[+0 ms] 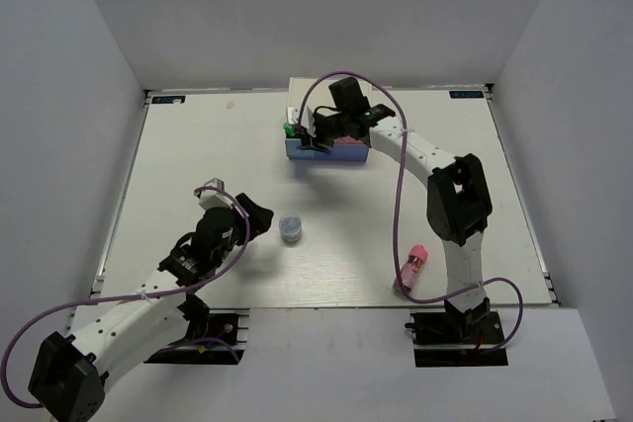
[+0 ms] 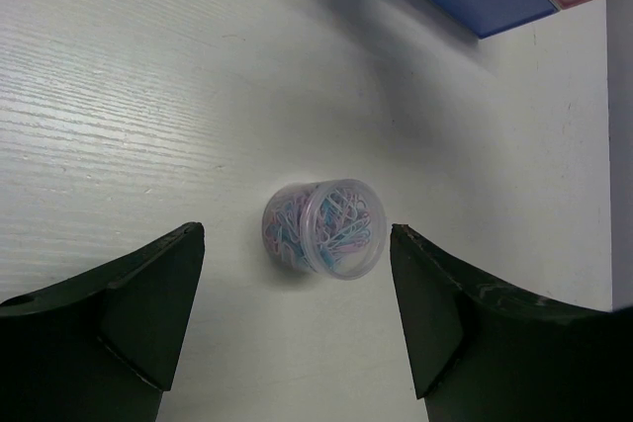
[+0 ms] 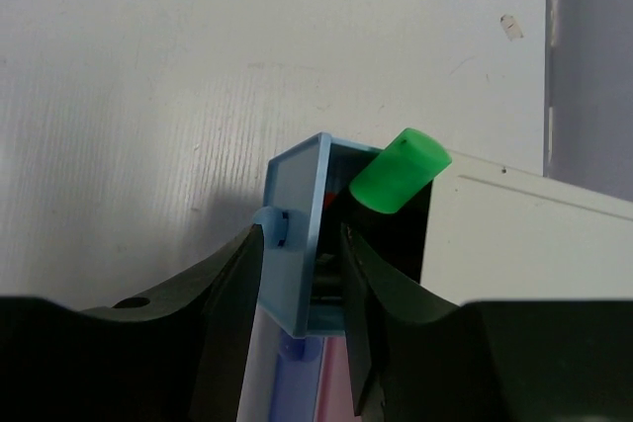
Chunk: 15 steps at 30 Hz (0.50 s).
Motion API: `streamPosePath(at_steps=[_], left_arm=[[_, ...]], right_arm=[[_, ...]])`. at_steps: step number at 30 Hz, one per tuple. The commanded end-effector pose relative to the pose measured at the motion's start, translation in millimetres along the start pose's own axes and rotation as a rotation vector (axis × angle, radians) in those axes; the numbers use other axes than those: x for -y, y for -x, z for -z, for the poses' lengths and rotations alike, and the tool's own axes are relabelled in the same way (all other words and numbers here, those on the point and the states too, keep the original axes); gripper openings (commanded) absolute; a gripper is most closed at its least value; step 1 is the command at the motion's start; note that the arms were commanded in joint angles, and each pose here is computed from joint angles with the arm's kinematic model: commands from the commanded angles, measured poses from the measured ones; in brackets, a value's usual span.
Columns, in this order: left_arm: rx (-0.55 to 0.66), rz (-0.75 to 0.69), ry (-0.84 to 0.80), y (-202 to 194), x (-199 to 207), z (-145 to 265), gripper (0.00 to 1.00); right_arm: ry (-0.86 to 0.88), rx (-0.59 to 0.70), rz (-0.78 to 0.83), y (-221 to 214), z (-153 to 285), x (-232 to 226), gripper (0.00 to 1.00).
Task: Sort the stationery into containers
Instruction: Move the container
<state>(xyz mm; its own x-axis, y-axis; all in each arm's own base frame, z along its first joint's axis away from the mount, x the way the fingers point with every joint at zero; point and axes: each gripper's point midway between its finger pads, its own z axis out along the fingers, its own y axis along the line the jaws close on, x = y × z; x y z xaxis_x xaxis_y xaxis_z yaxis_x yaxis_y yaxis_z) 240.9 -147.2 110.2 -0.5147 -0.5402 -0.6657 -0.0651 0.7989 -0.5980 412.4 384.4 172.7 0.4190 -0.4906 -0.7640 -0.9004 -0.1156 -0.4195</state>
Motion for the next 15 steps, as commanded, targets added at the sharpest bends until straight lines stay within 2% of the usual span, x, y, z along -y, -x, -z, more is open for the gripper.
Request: streamPosePath(at_steps=[1, 4, 5, 9, 11, 15], left_arm=[[0.015, 0.002, 0.003, 3, -1, 2, 0.86], [0.015, 0.002, 0.003, 3, -1, 2, 0.86], [0.009, -0.001, 0.009, 1, -2, 1, 0.86], [0.009, -0.001, 0.009, 1, -2, 1, 0.86], [0.009, -0.001, 0.009, 1, -2, 1, 0.86], [0.009, -0.001, 0.009, 1, -2, 1, 0.86]], right_arm=[[0.000, -0.002, 0.023, 8, 7, 5, 0.43], [-0.004, -0.023, 0.017, 1, 8, 5, 0.34], [0.007, -0.031, 0.011, -2, 6, 1, 0.24], [0.047, -0.016, 0.013, 3, 9, -7, 0.04], [0.063, 0.004, 0.024, 11, 11, -10, 0.00], [0.104, 0.033, 0.029, 22, 16, -20, 0.00]])
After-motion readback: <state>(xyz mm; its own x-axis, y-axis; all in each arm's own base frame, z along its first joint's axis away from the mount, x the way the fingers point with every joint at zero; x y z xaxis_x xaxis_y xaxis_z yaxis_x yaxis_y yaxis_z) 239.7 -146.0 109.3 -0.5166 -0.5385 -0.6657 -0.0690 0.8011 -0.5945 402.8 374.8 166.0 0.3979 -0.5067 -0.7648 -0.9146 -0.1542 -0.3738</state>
